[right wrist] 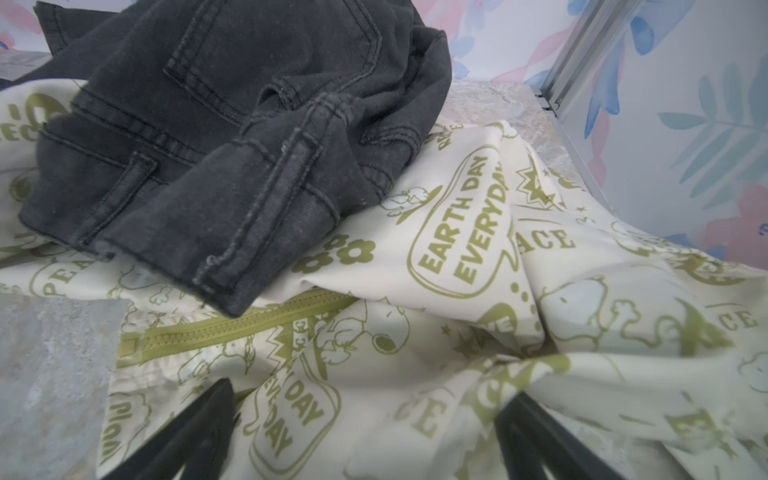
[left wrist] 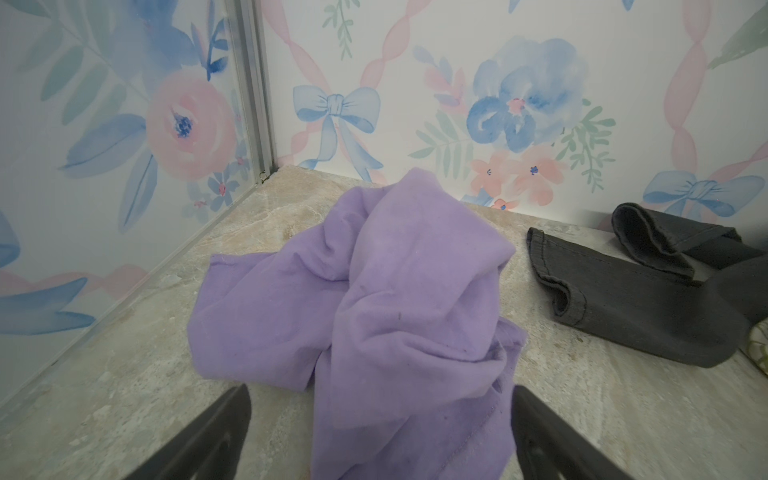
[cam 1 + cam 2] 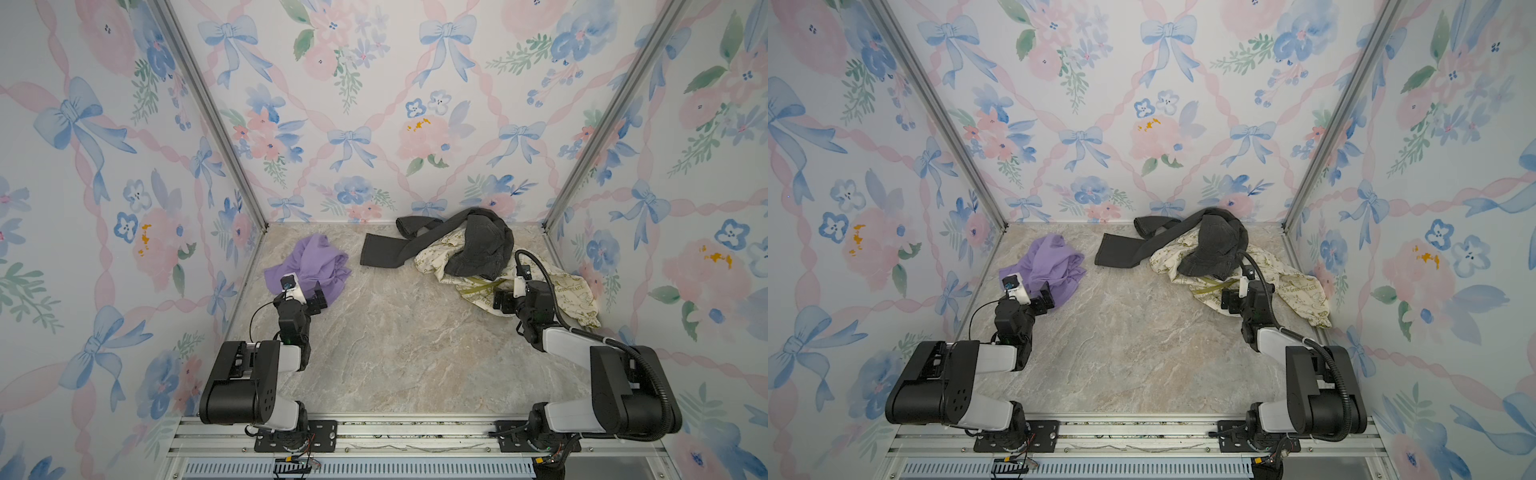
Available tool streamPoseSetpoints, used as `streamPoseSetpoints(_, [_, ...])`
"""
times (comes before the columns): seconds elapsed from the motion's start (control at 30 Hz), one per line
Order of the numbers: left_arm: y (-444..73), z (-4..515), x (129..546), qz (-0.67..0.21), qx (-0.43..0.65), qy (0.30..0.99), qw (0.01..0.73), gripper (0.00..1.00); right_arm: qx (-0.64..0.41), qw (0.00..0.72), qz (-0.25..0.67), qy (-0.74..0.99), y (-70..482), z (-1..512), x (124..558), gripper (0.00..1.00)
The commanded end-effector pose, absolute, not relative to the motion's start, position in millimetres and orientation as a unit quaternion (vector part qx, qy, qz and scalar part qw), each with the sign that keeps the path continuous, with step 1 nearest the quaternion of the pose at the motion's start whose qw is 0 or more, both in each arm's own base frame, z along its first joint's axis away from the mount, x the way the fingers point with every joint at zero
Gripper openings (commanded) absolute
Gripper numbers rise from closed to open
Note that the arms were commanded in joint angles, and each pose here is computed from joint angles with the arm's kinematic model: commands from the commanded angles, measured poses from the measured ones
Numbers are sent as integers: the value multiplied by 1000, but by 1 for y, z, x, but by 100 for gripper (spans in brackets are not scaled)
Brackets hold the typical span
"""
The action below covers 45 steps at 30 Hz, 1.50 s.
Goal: Pick out a specific cloth from the pile
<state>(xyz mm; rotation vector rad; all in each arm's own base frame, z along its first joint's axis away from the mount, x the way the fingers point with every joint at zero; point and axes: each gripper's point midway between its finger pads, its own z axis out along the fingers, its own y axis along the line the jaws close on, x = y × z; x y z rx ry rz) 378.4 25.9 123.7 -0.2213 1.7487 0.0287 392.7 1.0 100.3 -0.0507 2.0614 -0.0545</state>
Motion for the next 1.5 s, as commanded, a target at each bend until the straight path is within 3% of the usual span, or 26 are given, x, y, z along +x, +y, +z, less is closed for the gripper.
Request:
streamPoseSetpoints(0.0, [14, 130, 387, 4, -60, 763, 644, 98, -33, 544, 8, 838, 17, 111, 405, 97])
streamPoseSetpoints(0.37, [-5, 125, 387, 15, -19, 767, 641, 98, -9, 588, -7, 809, 10, 99, 399, 97])
streamPoseSetpoints(0.53, [2, 133, 362, 25, -41, 725, 687, 98, -8, 581, 2, 814, 9, 97, 400, 97])
streamPoseSetpoints(1.47, [1, 129, 366, 47, -43, 734, 676, 98, -7, 578, 4, 816, 7, 97, 400, 97])
